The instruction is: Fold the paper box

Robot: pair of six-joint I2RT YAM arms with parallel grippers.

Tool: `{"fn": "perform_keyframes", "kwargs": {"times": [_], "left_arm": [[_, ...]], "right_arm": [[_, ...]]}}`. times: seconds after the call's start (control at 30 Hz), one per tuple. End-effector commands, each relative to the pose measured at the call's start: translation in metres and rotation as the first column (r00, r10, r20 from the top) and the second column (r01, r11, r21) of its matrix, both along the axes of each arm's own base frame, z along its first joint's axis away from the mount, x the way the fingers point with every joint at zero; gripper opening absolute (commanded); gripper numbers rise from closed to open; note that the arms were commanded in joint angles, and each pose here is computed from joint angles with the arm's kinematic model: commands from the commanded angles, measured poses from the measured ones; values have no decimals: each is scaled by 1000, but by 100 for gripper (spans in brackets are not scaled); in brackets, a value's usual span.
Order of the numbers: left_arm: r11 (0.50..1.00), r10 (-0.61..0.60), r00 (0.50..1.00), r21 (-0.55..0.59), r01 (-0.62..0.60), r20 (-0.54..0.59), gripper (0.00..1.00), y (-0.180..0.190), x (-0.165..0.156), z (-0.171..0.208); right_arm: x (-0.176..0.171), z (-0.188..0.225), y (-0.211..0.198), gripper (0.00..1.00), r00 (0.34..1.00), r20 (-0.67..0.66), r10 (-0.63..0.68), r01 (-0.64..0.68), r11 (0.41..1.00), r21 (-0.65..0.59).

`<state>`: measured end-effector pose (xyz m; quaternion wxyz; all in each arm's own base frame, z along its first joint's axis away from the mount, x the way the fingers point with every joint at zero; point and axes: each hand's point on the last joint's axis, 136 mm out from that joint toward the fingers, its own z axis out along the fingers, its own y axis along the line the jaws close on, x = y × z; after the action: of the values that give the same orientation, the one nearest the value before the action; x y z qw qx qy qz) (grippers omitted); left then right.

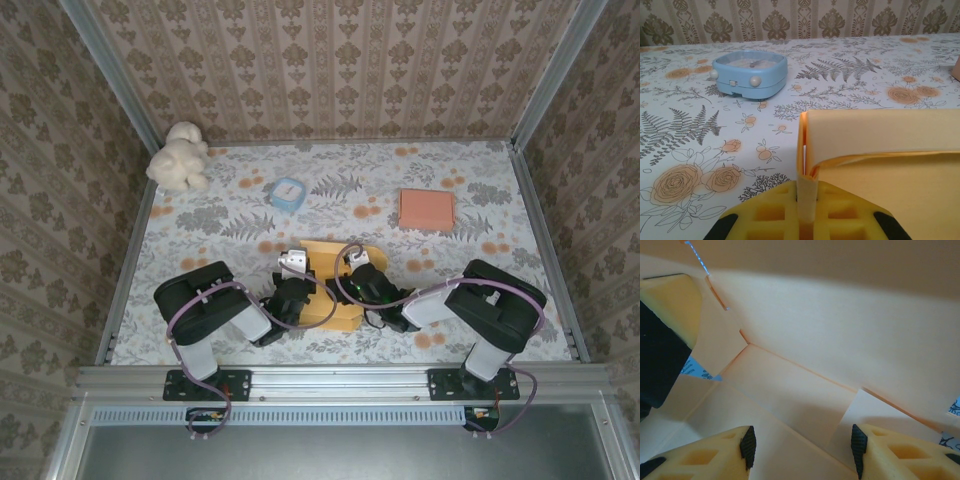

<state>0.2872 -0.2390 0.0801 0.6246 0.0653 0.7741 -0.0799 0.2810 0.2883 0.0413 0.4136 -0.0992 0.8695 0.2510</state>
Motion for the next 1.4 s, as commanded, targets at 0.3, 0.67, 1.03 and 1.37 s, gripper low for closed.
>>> {"fn": "perform_keyframes", "kwargs": {"times": [0.3,0.67,1.03,1.37], "left_arm": [[999,-12,1000,-32,12,5,2,-5,-3,5],[998,-18,1000,-61,18,-12,2,5,-1,3],[990,-105,994,-101,102,-24,1,1,0,3],[978,-159,987,-139,153,-35,0,-2,-1,5]], "right_arm": [[-28,24,-36,56,998,61,-9,17,990,-143],[-39,83,-163,56,890,245,-384,437,871,-226],[-34,66,-183,56,901,125,-416,431,891,-145],[-26,55,-150,57,952,111,-284,297,945,-136]]}}
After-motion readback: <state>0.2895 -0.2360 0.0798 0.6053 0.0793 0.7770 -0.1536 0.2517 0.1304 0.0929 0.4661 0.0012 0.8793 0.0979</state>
